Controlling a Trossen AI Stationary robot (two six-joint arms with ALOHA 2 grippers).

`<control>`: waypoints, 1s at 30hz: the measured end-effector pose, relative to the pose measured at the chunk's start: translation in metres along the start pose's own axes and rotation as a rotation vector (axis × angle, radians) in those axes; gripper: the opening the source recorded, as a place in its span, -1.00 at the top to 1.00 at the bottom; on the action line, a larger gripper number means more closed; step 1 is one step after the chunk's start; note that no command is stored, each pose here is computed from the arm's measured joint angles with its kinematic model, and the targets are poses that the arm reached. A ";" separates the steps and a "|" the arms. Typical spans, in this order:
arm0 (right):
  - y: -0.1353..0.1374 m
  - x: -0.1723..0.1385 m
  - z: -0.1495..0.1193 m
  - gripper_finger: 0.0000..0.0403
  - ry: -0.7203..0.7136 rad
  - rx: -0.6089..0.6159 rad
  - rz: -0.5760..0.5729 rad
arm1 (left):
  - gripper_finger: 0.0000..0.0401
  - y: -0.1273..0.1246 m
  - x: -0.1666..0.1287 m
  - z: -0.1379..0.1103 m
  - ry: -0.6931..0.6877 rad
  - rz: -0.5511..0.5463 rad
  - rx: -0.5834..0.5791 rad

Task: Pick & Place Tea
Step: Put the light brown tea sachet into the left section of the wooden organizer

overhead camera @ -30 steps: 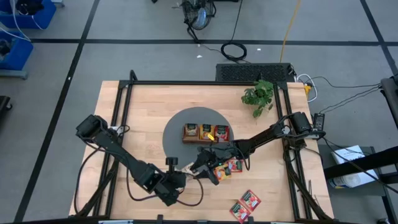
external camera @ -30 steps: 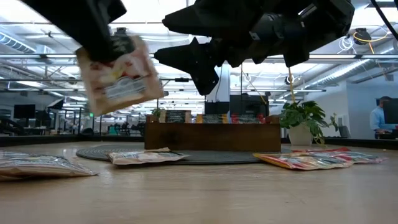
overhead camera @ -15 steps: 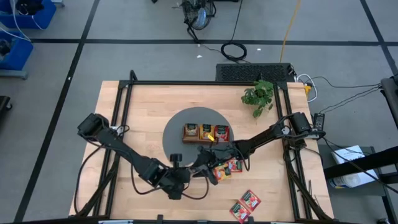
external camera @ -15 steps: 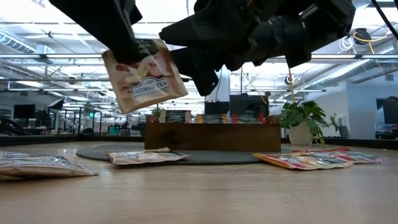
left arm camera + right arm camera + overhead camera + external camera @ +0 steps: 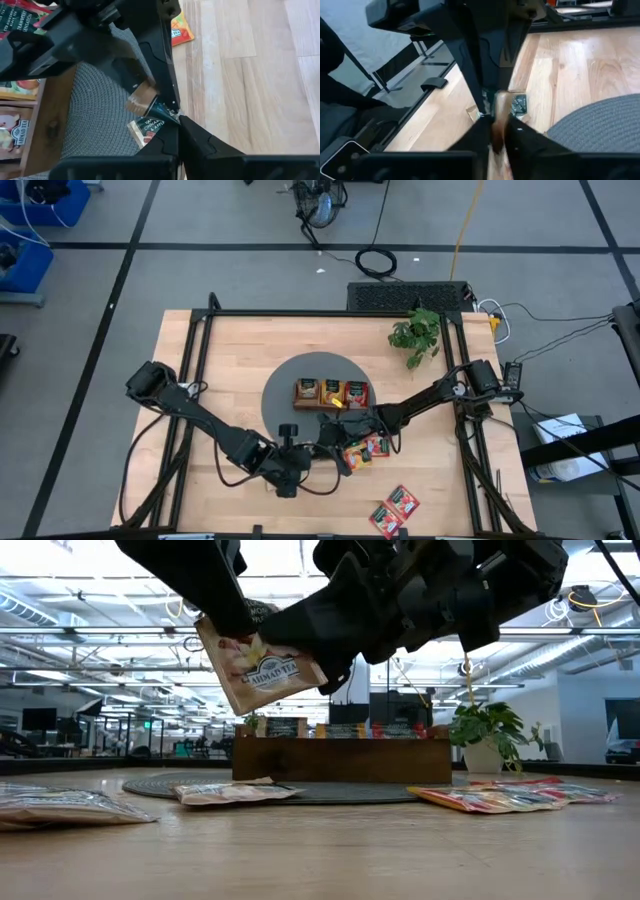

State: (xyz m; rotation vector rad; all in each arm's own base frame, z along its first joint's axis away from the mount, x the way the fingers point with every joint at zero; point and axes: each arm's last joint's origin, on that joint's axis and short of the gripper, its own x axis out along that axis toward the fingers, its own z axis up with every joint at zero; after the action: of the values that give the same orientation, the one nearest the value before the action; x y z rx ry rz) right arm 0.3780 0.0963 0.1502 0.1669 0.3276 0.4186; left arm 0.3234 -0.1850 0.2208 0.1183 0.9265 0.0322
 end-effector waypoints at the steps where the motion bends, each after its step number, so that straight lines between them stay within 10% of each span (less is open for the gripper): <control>1: 0.000 0.000 0.000 0.94 -0.002 -0.017 0.001 | 0.94 0.000 0.000 0.000 0.000 0.001 0.000; 10: 0.000 0.000 0.000 1.00 -0.004 -0.037 0.000 | 0.85 -0.001 -0.001 -0.002 0.008 0.002 -0.038; 22: -0.005 -0.001 -0.001 1.00 -0.002 -0.058 -0.020 | 0.06 -0.005 -0.028 -0.022 0.169 0.010 -0.224; 30: -0.024 -0.020 -0.014 1.00 -0.076 0.001 -0.008 | 0.16 -0.057 -0.063 -0.058 0.115 0.038 -0.242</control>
State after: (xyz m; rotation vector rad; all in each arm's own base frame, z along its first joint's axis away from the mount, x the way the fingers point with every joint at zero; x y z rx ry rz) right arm 0.3647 0.0675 0.1371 0.1824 0.2535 0.4030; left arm 0.2380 -0.2417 0.2293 -0.0908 1.0277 0.1876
